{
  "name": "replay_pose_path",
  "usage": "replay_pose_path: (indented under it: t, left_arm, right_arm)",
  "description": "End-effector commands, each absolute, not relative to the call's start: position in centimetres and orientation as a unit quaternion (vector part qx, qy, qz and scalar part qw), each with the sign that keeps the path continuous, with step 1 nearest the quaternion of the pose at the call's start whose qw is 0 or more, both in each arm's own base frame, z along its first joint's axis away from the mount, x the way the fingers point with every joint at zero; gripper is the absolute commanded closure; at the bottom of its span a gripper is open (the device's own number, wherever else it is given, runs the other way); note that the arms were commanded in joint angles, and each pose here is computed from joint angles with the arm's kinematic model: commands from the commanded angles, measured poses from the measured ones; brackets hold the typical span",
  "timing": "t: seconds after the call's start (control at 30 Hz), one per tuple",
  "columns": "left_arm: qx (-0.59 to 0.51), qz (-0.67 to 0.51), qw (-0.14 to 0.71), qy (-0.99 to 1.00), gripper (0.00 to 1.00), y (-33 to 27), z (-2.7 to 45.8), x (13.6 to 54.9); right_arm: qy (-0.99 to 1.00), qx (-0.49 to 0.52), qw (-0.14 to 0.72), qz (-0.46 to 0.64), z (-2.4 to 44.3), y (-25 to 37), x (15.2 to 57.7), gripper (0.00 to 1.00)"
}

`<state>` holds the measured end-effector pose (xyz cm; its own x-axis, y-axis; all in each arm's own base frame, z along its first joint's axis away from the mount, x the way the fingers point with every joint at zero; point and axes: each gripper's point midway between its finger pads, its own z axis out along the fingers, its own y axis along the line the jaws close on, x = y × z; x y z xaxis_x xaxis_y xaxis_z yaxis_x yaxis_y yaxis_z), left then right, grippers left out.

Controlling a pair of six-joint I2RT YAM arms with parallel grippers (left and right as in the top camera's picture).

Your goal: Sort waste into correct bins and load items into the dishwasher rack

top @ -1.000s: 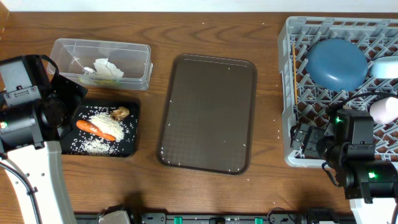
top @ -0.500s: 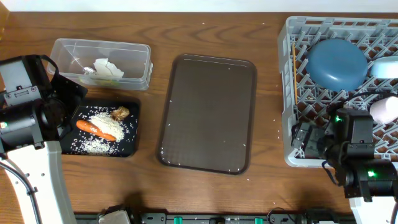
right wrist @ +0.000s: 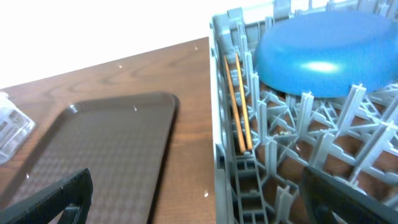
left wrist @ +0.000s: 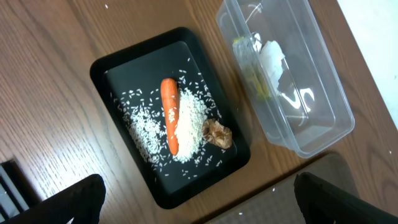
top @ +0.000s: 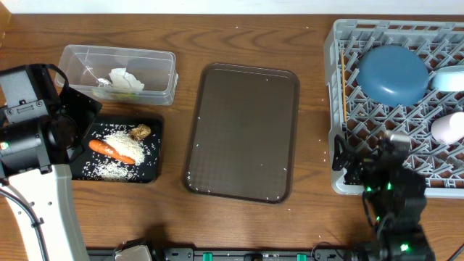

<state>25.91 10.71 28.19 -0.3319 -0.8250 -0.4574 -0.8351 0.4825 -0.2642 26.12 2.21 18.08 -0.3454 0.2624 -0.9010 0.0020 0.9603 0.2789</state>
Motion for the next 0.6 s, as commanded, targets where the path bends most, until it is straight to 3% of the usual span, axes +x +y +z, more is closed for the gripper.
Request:
replay_pose_path:
  t: [0.0, 0.57]
  left_arm:
    - [-0.516, 0.017, 0.274, 0.812, 0.02, 11.1, 28.2, 25.8]
    - [-0.516, 0.017, 0.274, 0.812, 0.02, 11.1, 28.2, 25.8]
  right_arm:
    - [0.787, 0.045, 0.601, 0.131, 17.3, 3.2, 25.7, 0.01]
    - [0.719, 0.024, 0.688, 0.093, 16.7, 1.4, 24.9, 0.01]
